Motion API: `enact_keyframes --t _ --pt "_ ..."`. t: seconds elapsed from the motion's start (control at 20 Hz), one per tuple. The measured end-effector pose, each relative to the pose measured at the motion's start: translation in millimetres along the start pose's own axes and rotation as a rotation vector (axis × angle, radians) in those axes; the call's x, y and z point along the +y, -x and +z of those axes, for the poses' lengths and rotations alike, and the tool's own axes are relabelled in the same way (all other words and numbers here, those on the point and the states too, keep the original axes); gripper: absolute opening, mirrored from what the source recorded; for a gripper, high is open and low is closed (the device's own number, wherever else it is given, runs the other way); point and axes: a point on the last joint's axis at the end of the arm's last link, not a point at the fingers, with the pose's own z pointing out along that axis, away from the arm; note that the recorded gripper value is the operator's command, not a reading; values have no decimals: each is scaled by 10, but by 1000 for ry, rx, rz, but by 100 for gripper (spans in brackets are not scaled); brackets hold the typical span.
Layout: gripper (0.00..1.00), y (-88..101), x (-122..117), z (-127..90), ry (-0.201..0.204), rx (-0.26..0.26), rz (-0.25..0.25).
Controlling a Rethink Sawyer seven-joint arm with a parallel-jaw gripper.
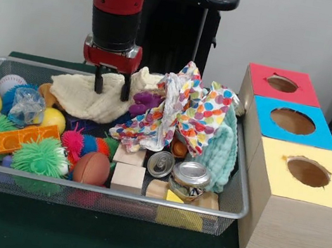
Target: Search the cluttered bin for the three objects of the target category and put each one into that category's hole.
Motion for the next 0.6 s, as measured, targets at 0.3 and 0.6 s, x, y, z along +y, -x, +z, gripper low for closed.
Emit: enact_keyframes --t 0.3,0.6 --pt "0 -26 -49 32 -4 3 -1" --pt "0 17 -84 5 0 -33 5"
